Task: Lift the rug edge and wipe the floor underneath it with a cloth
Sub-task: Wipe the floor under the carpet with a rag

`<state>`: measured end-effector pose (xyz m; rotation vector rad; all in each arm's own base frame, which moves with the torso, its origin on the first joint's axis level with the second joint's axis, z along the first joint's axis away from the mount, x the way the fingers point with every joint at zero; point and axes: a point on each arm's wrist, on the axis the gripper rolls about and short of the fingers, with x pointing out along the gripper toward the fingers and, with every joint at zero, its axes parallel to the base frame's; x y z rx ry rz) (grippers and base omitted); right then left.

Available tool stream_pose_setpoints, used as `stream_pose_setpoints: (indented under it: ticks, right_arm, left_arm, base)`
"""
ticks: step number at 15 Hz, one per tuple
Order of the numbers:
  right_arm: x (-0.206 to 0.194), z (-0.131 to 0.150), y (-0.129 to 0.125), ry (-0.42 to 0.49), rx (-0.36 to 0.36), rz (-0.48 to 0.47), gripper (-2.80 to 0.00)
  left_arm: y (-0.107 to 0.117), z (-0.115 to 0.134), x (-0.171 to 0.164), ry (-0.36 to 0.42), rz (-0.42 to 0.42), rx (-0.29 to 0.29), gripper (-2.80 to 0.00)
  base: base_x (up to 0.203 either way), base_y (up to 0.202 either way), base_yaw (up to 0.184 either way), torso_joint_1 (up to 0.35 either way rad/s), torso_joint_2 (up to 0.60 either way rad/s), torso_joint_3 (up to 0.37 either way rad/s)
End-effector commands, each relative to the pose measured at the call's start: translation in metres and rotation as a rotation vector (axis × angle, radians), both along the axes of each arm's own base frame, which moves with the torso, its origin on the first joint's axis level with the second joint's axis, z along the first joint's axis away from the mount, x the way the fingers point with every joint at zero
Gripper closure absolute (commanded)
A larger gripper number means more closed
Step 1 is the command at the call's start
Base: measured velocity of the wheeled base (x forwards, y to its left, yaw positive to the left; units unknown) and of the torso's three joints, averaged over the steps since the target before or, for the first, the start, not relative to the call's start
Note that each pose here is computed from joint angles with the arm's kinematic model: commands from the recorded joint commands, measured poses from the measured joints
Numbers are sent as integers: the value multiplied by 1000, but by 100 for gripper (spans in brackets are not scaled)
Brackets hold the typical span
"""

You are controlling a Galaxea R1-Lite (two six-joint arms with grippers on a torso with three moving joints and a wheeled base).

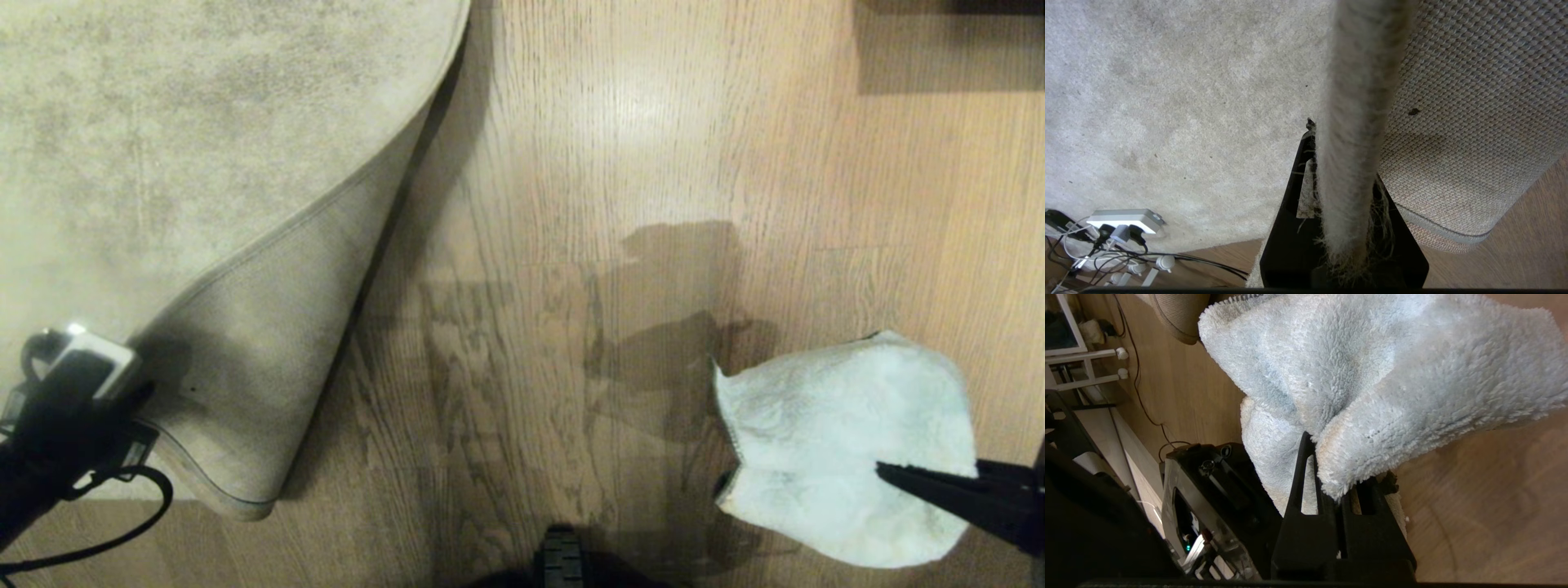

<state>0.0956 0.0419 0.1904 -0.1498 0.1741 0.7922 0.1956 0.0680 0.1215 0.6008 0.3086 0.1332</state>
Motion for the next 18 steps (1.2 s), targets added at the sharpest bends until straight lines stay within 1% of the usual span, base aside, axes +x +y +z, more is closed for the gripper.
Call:
stream_pose_setpoints:
  ticks: [1, 4, 9, 13, 15, 18]
  right_arm:
    - [26, -8, 18, 50, -27, 45, 0]
    - [47, -14, 43, 32, -37, 91, 0]
    - [72, -31, 101, -3, -50, 171, 0]
    - [90, -37, 141, -47, -31, 208, 0]
    - [94, -38, 154, -67, -18, 217, 0]
    - [95, -40, 159, -72, -12, 226, 0]
  left_arm:
    - [0, 0, 0, -3, -1, 4, 0]
    - [0, 0, 0, -5, -3, 4, 0]
    - [0, 1, 1, -6, -3, 5, 0]
    - [0, 0, 1, -4, -2, 3, 0]
    - [0, 0, 1, -5, -3, 4, 0]
    - [0, 0, 1, -4, -3, 4, 0]
  base:
    - [0, 0, 0, 0, 0, 0]
    - [0, 0, 0, 0, 0, 0]
    - [0, 0, 0, 0, 0, 0]
    - [0, 0, 0, 0, 0, 0]
    - [0, 0, 0, 0, 0, 0]
    - [0, 0, 0, 0, 0, 0]
